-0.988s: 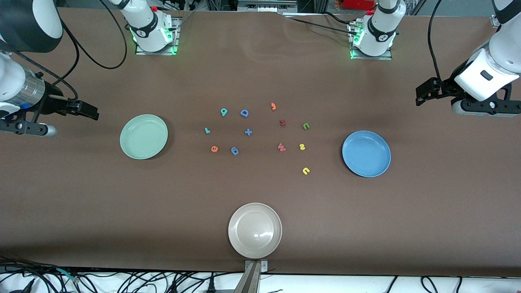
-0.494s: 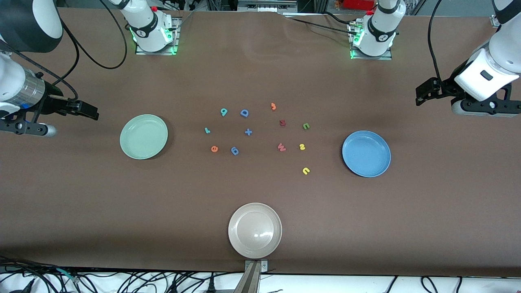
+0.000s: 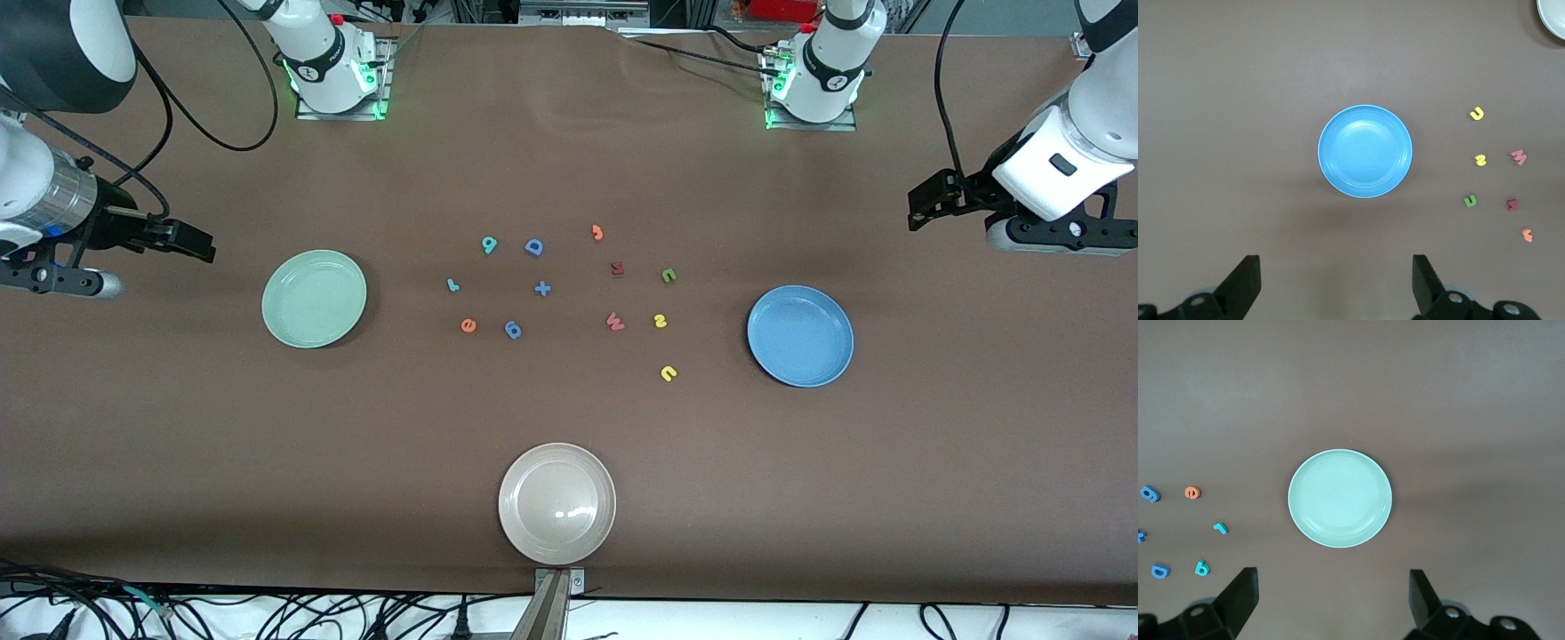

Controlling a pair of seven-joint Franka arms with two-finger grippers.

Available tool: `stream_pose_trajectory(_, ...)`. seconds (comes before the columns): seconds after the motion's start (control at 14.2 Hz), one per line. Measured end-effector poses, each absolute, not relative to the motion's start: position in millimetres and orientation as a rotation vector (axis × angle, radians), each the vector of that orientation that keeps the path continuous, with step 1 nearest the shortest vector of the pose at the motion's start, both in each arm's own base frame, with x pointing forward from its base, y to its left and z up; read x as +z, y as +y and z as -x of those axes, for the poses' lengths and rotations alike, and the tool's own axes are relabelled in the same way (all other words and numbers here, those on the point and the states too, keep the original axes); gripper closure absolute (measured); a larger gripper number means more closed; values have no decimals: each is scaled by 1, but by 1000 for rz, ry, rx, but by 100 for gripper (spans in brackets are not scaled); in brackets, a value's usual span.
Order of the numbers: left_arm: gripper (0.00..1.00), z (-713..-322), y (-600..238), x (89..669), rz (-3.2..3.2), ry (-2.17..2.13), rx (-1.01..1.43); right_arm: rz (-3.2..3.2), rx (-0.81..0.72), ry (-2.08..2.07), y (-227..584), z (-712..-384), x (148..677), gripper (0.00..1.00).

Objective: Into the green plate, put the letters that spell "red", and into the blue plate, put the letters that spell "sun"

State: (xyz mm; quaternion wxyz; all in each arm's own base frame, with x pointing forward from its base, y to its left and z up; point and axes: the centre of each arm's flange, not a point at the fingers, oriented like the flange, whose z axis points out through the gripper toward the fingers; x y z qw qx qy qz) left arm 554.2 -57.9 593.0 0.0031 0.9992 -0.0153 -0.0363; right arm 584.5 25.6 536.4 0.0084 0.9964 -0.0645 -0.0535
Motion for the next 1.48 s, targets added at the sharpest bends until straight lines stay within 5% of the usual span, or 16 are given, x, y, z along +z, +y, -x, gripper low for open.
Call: stream_pose_trajectory(1.48,0,-554,-58,593,-3133,-48,-116,-3108,-201,-193,28,-582,536,0)
